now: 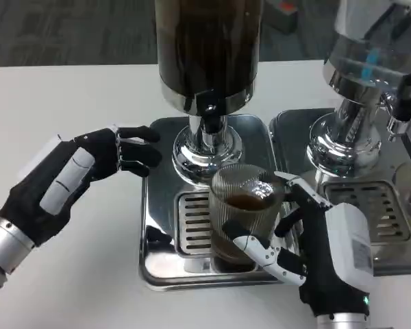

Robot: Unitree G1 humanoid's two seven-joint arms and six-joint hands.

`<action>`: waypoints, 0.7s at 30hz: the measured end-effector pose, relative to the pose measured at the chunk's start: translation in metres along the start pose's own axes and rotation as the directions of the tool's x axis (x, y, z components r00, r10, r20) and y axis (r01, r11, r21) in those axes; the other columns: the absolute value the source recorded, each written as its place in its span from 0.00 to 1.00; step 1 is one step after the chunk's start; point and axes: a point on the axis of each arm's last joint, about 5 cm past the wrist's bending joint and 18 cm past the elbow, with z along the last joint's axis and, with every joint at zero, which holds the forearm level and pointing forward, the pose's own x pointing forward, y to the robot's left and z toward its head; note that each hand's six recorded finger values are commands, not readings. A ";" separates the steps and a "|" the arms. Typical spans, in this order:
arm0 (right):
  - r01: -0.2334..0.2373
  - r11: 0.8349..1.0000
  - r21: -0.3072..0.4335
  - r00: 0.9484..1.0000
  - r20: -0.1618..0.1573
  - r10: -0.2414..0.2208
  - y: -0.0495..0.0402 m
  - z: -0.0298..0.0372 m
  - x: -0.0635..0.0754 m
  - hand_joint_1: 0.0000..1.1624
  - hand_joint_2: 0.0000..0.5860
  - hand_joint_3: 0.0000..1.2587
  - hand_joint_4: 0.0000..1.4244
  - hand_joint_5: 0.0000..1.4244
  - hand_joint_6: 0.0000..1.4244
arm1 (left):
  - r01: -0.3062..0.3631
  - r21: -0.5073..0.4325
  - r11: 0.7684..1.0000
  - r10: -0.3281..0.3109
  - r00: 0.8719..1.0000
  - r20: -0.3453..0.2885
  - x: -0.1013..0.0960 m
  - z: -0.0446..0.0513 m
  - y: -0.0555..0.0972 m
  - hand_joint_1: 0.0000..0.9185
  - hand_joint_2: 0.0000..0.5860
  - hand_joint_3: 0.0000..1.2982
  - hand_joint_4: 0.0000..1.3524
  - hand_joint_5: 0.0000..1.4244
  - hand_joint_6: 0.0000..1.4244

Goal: Grasp the cup under the faucet to collect the drink, then remove the cup.

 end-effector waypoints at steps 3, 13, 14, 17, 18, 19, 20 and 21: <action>-0.002 1.000 -0.003 1.000 -0.001 0.002 -0.0001 -0.0004 -0.001 0.28 0.43 0.44 0.48 0.64 0.90 | 0.000 0.000 1.000 0.000 1.000 0.000 0.000 0.0000 0.000 0.00 0.23 0.32 0.34 0.29 0.34; 0.014 1.000 -0.014 1.000 0.003 -0.014 -0.0022 -0.0015 -0.002 0.28 0.43 0.45 0.49 0.65 0.90 | 0.003 0.013 1.000 -0.003 1.000 0.011 0.000 0.0006 0.000 0.00 0.23 0.31 0.34 0.29 0.34; 0.015 1.000 -0.015 1.000 0.003 -0.015 -0.0024 -0.0017 -0.002 0.28 0.43 0.45 0.49 0.65 0.90 | 0.003 0.013 1.000 -0.003 1.000 0.011 0.000 0.0006 -0.001 0.00 0.23 0.31 0.34 0.29 0.34; 0.016 1.000 -0.022 1.000 0.003 -0.016 -0.0029 -0.0025 -0.003 0.28 0.44 0.46 0.49 0.65 0.91 | 0.004 0.019 1.000 -0.005 1.000 0.016 0.000 0.0006 -0.001 0.00 0.23 0.31 0.34 0.29 0.34; 0.018 1.000 -0.025 1.000 0.003 -0.018 -0.0031 -0.0028 -0.004 0.28 0.44 0.46 0.49 0.65 0.91 | 0.005 0.022 1.000 -0.005 1.000 0.019 0.000 0.0006 -0.001 0.00 0.23 0.31 0.34 0.29 0.34; 0.021 0.999 -0.028 1.000 0.003 -0.020 -0.0033 -0.0031 -0.004 0.28 0.44 0.46 0.50 0.65 0.91 | 0.005 0.022 1.000 -0.005 1.000 0.019 0.000 0.0005 -0.002 0.00 0.23 0.31 0.34 0.29 0.34; 0.025 0.999 -0.030 1.000 0.002 -0.025 -0.0037 -0.0033 -0.005 0.28 0.44 0.46 0.50 0.65 0.91 | 0.005 0.023 1.000 -0.006 1.000 0.019 -0.001 0.0003 -0.002 0.00 0.23 0.31 0.34 0.29 0.34; 0.030 0.999 -0.032 1.000 0.000 -0.030 -0.0041 -0.0037 -0.005 0.29 0.43 0.46 0.50 0.66 0.92 | 0.005 0.023 1.000 -0.006 1.000 0.018 -0.001 0.0001 -0.002 0.00 0.23 0.31 0.34 0.29 0.34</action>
